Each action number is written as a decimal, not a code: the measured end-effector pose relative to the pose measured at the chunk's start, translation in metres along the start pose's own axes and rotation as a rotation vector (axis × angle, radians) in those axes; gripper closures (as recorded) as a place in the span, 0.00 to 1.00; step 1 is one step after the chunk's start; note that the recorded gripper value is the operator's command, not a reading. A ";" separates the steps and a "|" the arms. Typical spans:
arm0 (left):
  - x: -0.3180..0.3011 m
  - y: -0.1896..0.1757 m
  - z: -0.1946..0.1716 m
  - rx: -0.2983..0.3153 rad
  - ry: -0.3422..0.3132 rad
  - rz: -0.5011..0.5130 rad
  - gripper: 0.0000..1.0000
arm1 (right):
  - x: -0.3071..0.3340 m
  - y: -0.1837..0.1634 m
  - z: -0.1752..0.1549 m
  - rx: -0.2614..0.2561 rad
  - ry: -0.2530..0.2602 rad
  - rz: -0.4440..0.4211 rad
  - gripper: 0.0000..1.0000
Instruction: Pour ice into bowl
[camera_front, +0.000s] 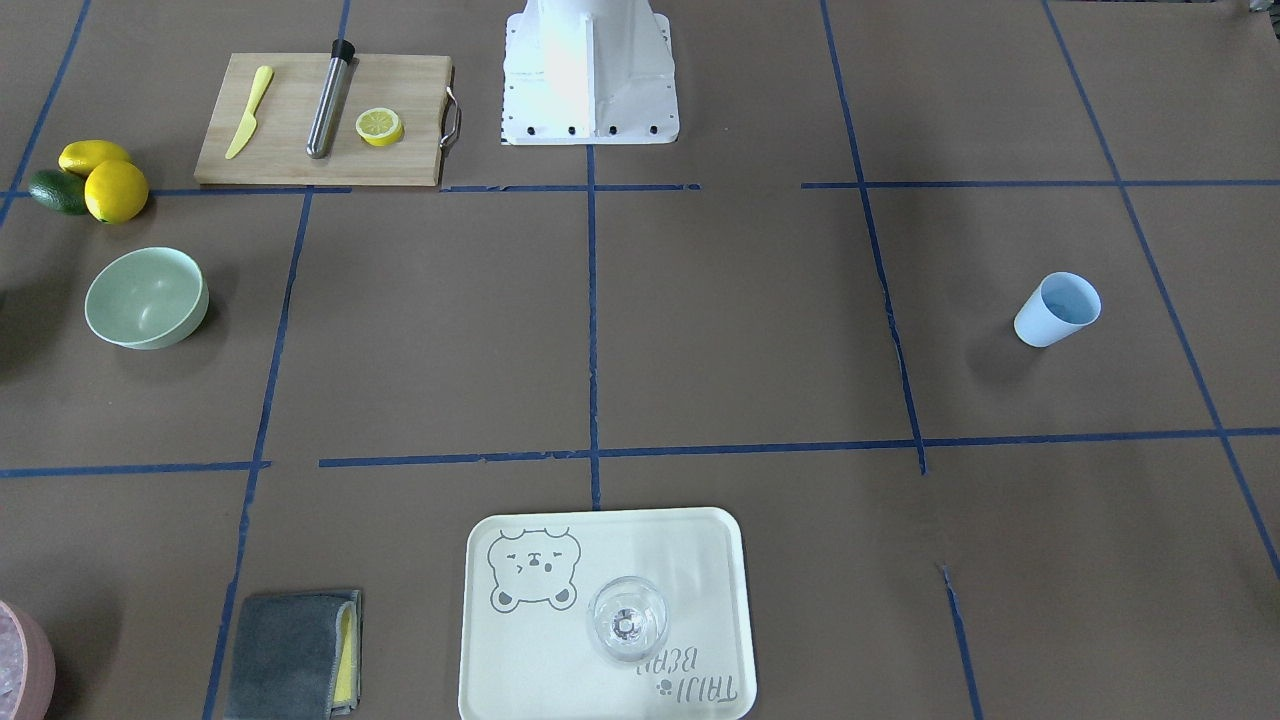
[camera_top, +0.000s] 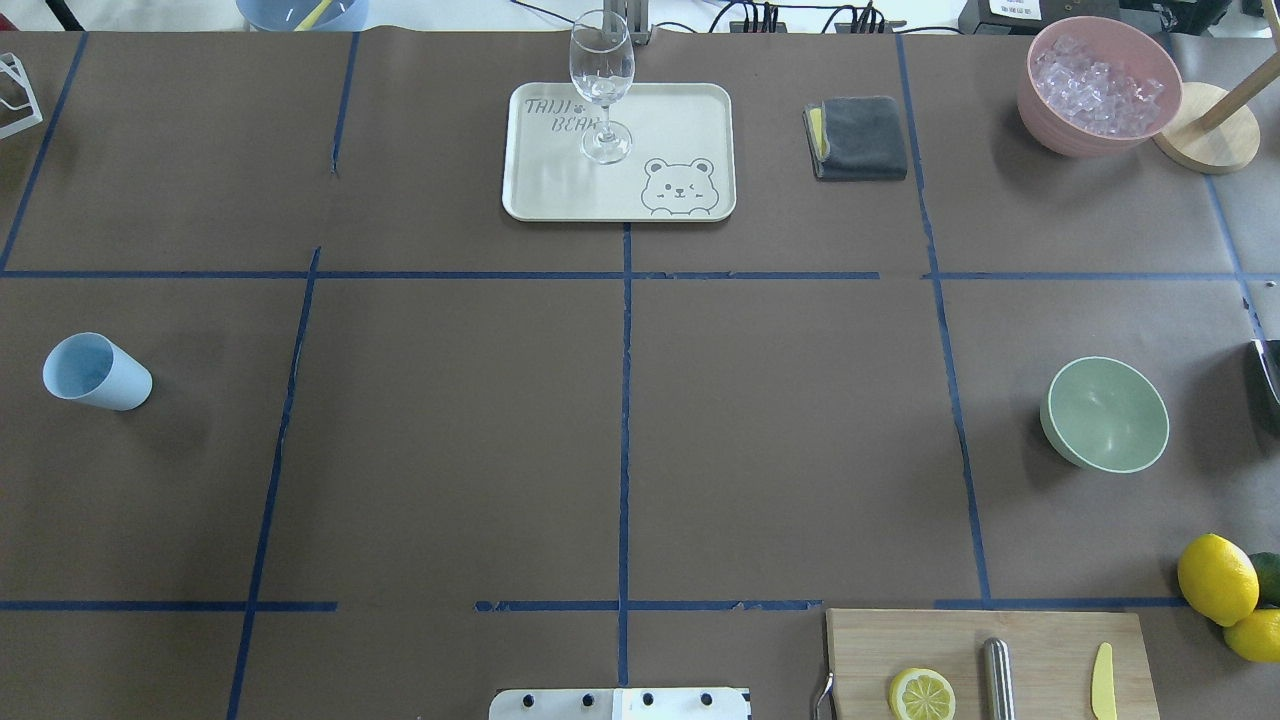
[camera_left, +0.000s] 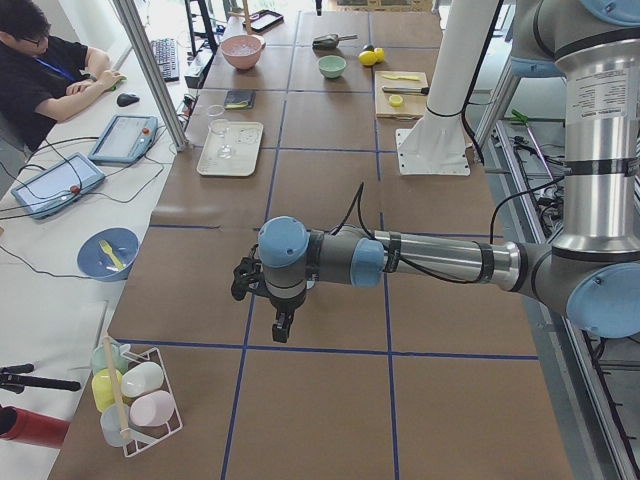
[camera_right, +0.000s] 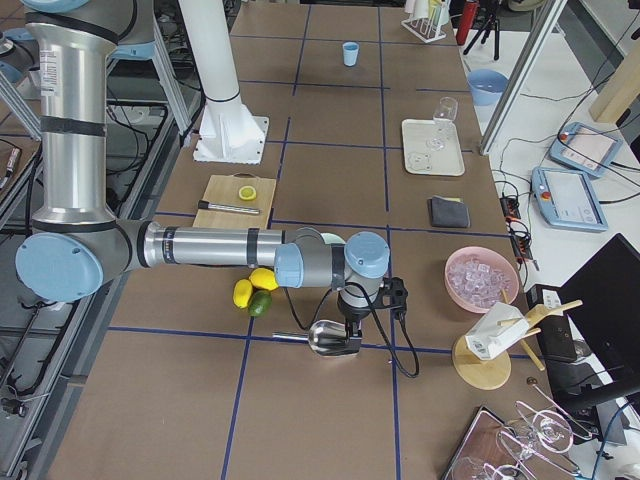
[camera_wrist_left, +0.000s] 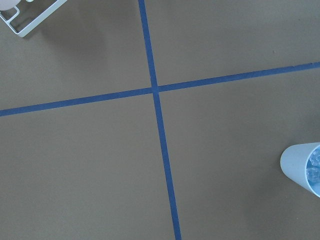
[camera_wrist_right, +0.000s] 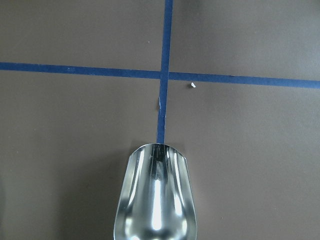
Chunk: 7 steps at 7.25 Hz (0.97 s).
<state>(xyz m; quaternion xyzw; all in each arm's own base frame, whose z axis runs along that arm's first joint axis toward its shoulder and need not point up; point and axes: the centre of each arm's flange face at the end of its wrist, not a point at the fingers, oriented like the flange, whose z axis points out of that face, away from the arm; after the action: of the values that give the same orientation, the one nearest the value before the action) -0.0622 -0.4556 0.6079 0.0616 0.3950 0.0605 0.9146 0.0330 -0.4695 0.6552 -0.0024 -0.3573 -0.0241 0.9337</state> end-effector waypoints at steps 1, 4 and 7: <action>0.000 0.000 0.000 0.000 0.000 0.000 0.00 | 0.000 0.000 0.000 0.000 0.000 0.000 0.00; 0.000 -0.001 0.000 0.001 -0.001 0.001 0.00 | -0.003 -0.002 -0.003 0.016 0.000 -0.016 0.00; -0.001 0.000 0.001 -0.001 0.000 -0.002 0.00 | -0.004 0.003 -0.005 0.152 -0.002 -0.136 0.00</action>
<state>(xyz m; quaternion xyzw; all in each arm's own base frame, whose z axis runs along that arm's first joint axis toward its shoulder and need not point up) -0.0622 -0.4558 0.6091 0.0606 0.3950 0.0601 0.9147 0.0336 -0.4665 0.6487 0.0929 -0.3583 -0.0602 0.9270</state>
